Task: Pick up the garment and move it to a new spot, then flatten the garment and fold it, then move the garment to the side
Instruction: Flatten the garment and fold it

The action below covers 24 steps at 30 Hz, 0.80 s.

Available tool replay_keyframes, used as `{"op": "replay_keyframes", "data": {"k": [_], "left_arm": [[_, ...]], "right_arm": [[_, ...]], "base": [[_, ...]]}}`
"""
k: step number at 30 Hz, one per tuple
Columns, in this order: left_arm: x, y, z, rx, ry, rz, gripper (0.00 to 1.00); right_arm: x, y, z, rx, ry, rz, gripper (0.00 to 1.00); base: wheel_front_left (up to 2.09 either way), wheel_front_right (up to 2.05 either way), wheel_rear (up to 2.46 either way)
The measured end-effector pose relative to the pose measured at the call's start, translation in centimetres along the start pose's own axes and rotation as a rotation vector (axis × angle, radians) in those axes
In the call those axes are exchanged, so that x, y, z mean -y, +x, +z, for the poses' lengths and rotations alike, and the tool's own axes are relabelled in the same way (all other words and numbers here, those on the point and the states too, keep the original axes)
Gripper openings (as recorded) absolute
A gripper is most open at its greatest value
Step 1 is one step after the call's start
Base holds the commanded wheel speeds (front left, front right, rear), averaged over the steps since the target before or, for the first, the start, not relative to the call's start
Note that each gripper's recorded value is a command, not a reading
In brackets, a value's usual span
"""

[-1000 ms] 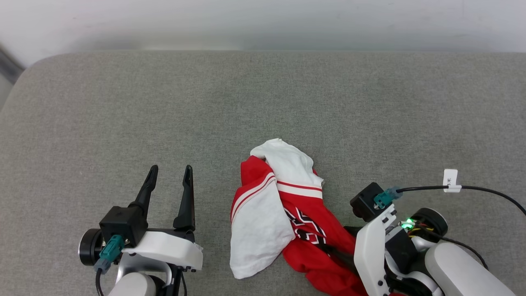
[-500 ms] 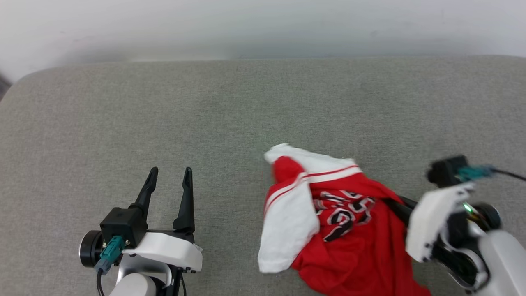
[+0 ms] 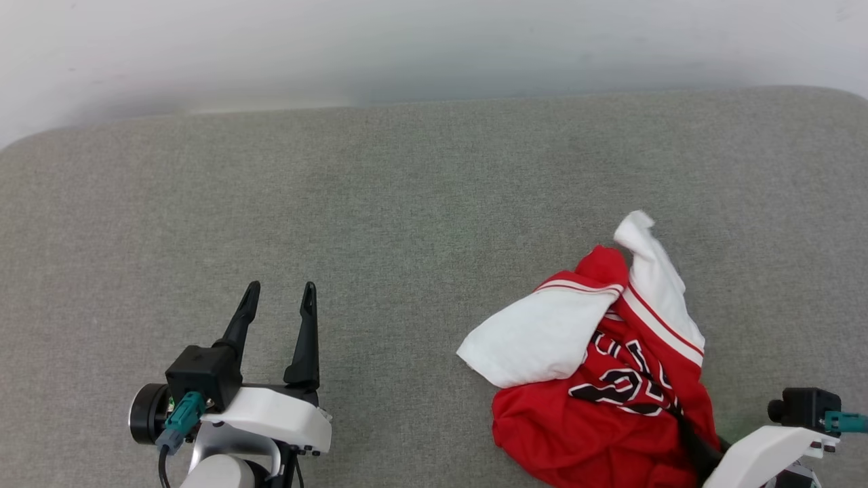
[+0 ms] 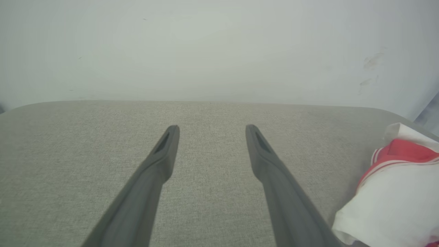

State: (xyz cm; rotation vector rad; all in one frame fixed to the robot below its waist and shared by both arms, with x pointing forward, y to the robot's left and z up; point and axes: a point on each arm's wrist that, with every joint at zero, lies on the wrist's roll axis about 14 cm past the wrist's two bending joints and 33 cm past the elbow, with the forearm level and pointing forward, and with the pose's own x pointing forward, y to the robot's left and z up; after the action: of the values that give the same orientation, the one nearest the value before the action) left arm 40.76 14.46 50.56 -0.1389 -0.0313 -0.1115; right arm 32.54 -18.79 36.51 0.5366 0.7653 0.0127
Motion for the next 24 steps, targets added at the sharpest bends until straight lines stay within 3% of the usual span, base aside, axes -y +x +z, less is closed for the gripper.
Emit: {"op": "replay_keyframes", "data": {"k": [5,12,18,24], "left_arm": [[0.2,-0.2,0.1,-0.001,0.005,-0.010,1.00],[0.1,-1.2,0.5,-0.001,0.010,-0.008,1.00],[0.3,-2.0,0.8,-0.003,0.014,-0.011,1.00],[1.4,-1.9,0.3,-0.036,0.030,-0.063,1.00]], "right_arm": [[-1.9,-1.0,4.6,0.270,-0.078,0.033,1.00],[-4.0,-3.7,9.4,0.569,-0.277,0.052,1.00],[-6.2,-5.8,10.4,0.663,-0.441,0.067,1.00],[-8.1,-7.2,10.6,0.700,-0.467,0.098,1.00]], "base": [[0.00,0.00,0.00],[0.00,0.00,0.00],[0.00,0.00,0.00],[0.00,0.00,0.00]]}}
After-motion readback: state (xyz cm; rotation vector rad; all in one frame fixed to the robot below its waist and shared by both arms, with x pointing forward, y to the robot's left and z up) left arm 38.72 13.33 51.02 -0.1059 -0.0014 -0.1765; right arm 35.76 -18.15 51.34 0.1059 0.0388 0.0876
